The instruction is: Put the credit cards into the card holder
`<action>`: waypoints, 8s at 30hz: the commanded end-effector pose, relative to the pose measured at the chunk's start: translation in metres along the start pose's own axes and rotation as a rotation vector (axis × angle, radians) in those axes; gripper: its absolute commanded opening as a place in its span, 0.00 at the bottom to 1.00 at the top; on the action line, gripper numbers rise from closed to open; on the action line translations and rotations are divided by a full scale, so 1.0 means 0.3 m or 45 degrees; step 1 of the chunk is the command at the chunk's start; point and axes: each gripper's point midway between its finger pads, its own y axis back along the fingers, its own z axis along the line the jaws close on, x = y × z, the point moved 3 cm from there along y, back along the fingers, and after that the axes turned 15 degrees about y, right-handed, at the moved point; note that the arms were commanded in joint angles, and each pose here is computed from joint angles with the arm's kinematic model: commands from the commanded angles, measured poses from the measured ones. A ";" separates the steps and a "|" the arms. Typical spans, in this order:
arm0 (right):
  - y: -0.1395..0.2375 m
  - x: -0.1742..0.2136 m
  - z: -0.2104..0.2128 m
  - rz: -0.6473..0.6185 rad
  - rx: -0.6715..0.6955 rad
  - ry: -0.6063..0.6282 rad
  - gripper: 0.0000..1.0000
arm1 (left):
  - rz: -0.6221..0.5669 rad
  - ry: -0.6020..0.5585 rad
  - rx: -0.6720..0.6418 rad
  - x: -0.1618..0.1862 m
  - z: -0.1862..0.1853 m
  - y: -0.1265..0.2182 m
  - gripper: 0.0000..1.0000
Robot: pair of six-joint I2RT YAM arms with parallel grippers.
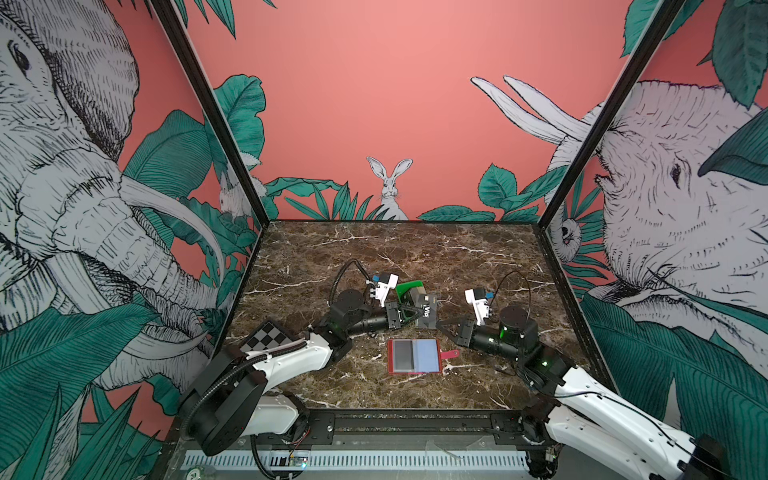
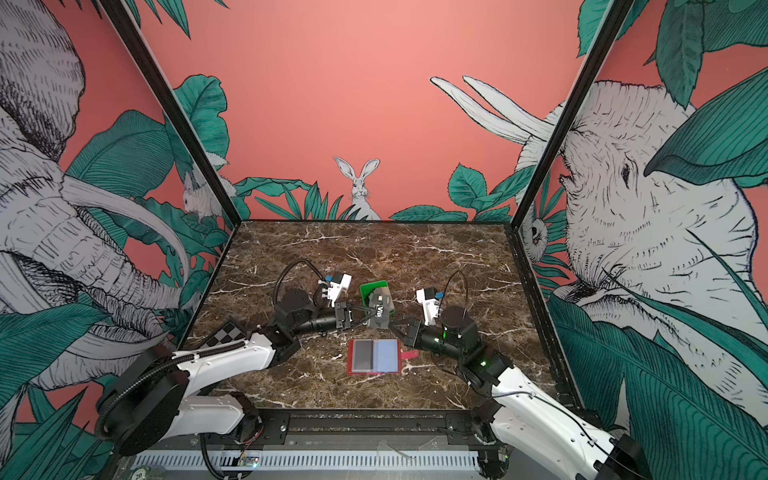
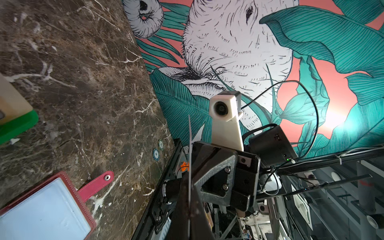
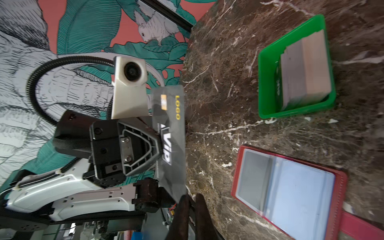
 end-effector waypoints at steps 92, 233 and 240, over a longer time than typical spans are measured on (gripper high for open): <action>-0.153 0.423 -0.353 0.652 0.741 0.107 0.19 | -0.122 0.292 -0.677 0.239 0.604 0.040 0.00; -0.179 0.453 -0.345 0.734 0.804 0.181 0.11 | 0.112 0.109 -0.683 0.164 0.350 0.039 0.52; -0.177 0.436 -0.328 0.688 0.778 0.165 0.11 | 0.147 0.085 -0.615 0.181 0.345 -0.066 0.54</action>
